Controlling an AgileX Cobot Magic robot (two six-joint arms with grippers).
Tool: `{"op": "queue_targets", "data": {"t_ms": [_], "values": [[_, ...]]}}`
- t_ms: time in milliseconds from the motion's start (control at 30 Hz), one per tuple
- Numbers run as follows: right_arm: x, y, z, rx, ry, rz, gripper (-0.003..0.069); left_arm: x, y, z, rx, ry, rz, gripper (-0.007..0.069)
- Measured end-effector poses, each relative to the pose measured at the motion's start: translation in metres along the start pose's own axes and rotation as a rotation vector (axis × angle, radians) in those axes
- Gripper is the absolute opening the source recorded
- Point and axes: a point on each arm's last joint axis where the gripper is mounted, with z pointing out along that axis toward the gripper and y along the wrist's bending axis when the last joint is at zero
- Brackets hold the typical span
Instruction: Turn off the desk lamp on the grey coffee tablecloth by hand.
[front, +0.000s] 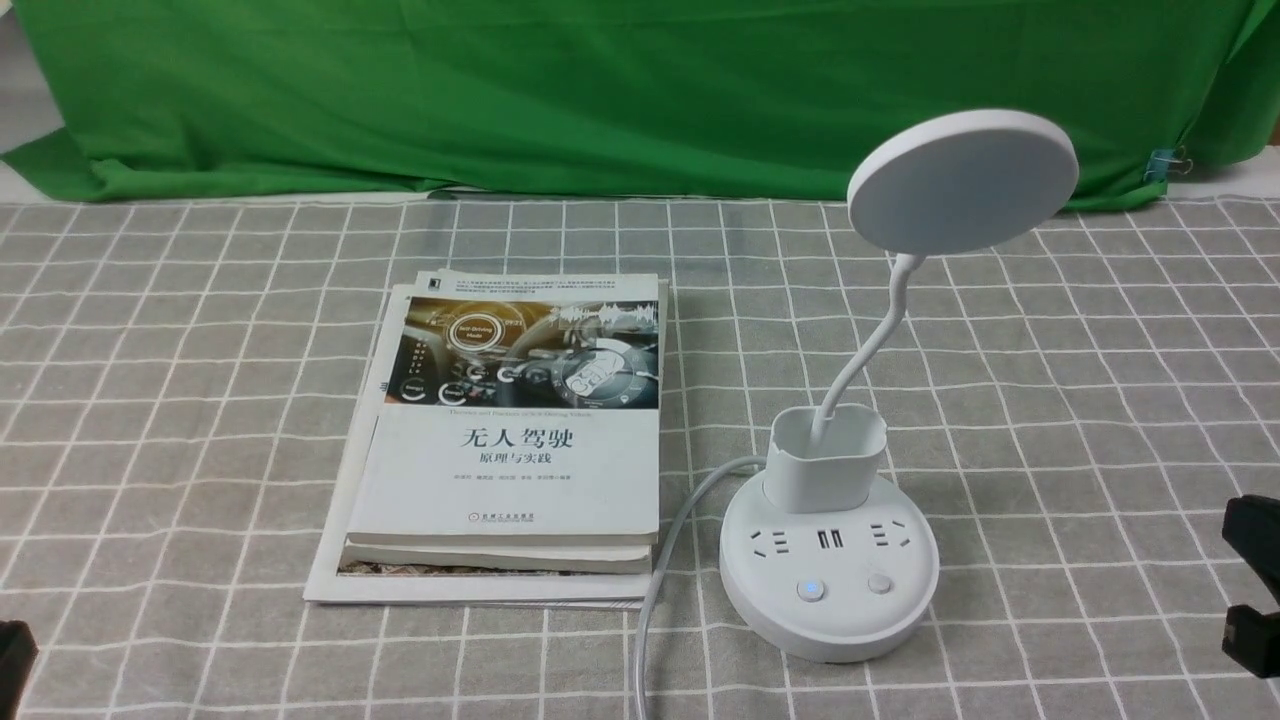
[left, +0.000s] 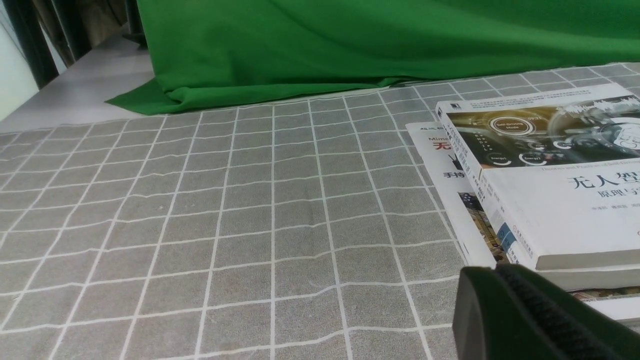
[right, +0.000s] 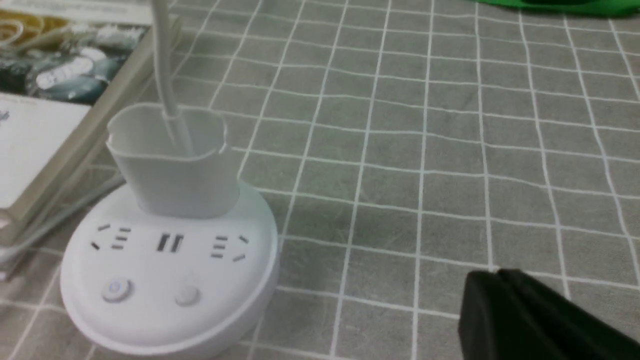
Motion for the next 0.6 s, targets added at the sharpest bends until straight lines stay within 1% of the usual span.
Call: {"op": "queue_targets", "data": {"t_ms": [467,600], "values": [[-0.0015,-0.001,0.0,0.011,-0.018,0.024,0.0067,0.0,0.0,0.0,0.0,0.0,0.0,0.0001],[0.0049,-0.0037,-0.0068,0.046,-0.086,0.023,0.007,0.0,0.0,0.0,0.0,0.0,0.0,0.0001]]}}
